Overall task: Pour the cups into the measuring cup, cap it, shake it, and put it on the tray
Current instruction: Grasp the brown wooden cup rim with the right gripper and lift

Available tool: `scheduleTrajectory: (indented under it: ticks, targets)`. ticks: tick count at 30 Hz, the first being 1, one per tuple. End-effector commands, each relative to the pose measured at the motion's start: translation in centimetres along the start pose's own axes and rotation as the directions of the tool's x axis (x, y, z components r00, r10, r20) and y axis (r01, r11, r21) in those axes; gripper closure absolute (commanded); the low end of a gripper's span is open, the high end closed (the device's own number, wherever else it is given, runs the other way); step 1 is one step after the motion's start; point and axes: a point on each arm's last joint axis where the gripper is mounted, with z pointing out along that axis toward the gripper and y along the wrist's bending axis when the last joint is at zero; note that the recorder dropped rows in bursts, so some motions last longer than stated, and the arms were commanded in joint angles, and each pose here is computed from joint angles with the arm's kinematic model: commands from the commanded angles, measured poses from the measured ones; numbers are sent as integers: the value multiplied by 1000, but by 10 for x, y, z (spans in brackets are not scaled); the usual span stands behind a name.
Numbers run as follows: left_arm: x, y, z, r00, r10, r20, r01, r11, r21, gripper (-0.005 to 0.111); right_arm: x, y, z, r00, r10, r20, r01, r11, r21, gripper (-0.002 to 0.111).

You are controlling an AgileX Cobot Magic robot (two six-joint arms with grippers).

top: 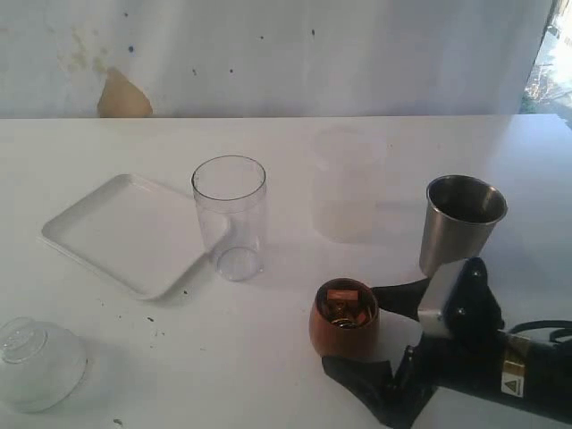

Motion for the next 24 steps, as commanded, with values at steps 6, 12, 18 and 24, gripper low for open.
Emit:
scheduleTrajectory:
  ticks: [6, 12, 18, 24]
  targets:
    - [0, 0, 0, 1000, -3, 12, 3, 1000, 6, 106, 3, -18, 22, 1000, -23, 17, 23, 1000, 3, 4]
    - [0, 0, 0, 1000, -3, 12, 3, 1000, 6, 106, 13, -25, 32, 1000, -3, -3, 3, 1000, -4, 4]
    - [0, 0, 0, 1000, -3, 12, 3, 1000, 6, 106, 19, -30, 38, 1000, -10, -12, 10, 1000, -12, 4]
    - [0, 0, 0, 1000, -3, 12, 3, 1000, 6, 106, 16, -32, 41, 1000, -31, 1, 31, 999, -12, 4]
